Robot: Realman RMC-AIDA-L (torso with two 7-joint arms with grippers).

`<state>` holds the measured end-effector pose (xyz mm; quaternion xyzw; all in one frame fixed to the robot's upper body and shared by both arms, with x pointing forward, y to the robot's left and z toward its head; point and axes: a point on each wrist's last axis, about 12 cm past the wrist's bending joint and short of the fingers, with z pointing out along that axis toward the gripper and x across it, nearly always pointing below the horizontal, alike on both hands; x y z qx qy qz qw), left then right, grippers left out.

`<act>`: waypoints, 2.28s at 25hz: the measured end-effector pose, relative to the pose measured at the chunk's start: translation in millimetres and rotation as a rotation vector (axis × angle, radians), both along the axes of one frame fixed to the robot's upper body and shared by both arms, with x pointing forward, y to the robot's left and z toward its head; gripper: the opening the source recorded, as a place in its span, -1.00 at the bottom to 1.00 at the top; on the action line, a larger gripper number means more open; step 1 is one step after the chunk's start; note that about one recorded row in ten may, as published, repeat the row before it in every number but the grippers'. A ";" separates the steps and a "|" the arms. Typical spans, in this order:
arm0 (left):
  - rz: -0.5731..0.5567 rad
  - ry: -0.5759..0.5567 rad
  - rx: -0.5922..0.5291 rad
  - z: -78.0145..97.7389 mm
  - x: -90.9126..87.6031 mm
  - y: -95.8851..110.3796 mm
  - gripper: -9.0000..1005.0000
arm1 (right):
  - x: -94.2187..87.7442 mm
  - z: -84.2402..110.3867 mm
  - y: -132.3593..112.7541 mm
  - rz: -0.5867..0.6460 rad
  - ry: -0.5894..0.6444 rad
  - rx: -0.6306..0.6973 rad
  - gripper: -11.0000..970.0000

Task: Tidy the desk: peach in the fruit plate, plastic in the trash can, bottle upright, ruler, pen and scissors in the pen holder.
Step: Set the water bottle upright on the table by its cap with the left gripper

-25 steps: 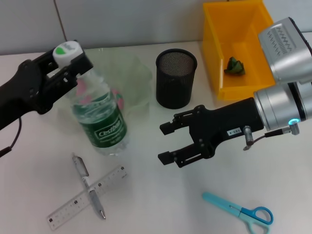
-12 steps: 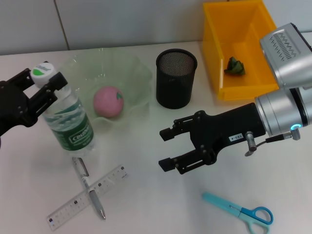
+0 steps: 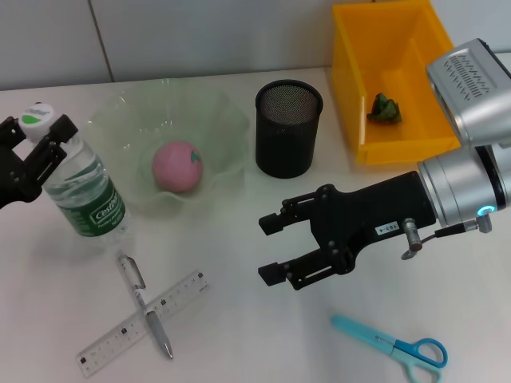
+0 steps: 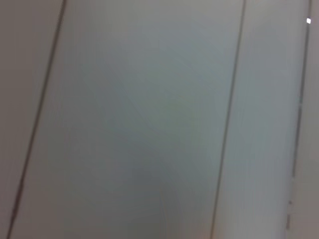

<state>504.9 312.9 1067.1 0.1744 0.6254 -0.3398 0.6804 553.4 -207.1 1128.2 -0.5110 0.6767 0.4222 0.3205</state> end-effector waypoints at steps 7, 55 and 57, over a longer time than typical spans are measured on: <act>0.057 0.004 0.000 -9.0 -2.5 -1.9 -0.12 | -0.1 -1.3 -1.8 -0.008 -0.019 0.008 0.59; 0.118 -0.001 0.048 -24.0 -9.3 -9.3 -0.12 | -15.2 -37.0 -17.1 -0.100 -0.201 0.132 0.59; 0.120 -0.003 0.055 -24.1 -8.7 -9.3 -0.12 | -15.4 -37.1 -16.9 -0.098 -0.200 0.132 0.59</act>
